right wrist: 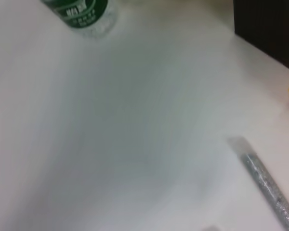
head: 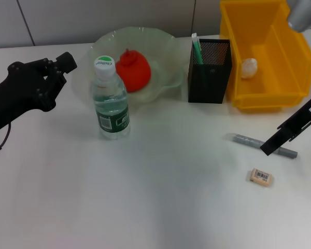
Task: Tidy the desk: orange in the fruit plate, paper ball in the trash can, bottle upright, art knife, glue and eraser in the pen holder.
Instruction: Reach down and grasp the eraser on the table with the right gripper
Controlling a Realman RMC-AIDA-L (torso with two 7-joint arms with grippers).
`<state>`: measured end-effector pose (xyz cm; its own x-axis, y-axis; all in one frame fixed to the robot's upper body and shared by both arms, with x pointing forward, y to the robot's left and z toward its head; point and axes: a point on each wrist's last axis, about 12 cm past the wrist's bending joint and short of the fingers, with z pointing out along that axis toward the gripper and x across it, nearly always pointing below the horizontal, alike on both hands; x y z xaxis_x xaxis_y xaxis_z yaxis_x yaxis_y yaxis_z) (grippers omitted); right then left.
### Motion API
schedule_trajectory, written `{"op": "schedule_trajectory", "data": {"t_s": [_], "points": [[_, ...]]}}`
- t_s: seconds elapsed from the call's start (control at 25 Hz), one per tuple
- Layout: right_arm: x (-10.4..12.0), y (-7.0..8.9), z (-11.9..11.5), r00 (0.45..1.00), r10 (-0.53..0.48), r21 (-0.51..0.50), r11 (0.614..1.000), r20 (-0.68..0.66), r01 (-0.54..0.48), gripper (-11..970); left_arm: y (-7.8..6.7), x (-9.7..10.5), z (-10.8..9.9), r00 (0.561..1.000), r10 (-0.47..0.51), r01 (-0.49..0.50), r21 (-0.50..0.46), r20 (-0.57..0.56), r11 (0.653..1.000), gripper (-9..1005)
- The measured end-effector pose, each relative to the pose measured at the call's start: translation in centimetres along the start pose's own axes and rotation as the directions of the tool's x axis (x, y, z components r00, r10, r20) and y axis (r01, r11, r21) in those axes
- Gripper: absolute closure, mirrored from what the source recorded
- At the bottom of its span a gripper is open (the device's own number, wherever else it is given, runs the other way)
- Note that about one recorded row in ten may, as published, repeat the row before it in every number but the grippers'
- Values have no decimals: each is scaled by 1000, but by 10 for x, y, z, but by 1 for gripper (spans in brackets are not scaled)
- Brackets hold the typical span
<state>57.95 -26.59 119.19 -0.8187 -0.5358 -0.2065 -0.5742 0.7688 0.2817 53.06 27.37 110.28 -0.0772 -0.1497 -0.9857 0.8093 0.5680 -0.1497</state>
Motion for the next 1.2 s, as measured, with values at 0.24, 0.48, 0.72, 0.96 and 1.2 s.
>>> {"op": "schedule_trajectory", "data": {"t_s": [0.24,0.48,0.72,0.96,1.2], "points": [[-5,-8,11,998,-64,42,997,-21,65,574,0,1,1,1000,-5,5,0,2,1000,996],[-12,-10,22,990,-135,49,989,-37,136,574,1,0,2,1000,-4,4,-2,2,1000,996],[-16,-8,31,977,-196,41,979,-88,200,574,1,1,2,1000,-5,5,-4,1,1000,996],[-19,0,38,960,-250,19,967,-123,254,574,1,1,2,1000,-5,5,-6,1,1000,996],[-19,5,44,950,-277,7,960,-143,280,575,2,2,0,1000,-11,11,-12,1,1000,996]]}}
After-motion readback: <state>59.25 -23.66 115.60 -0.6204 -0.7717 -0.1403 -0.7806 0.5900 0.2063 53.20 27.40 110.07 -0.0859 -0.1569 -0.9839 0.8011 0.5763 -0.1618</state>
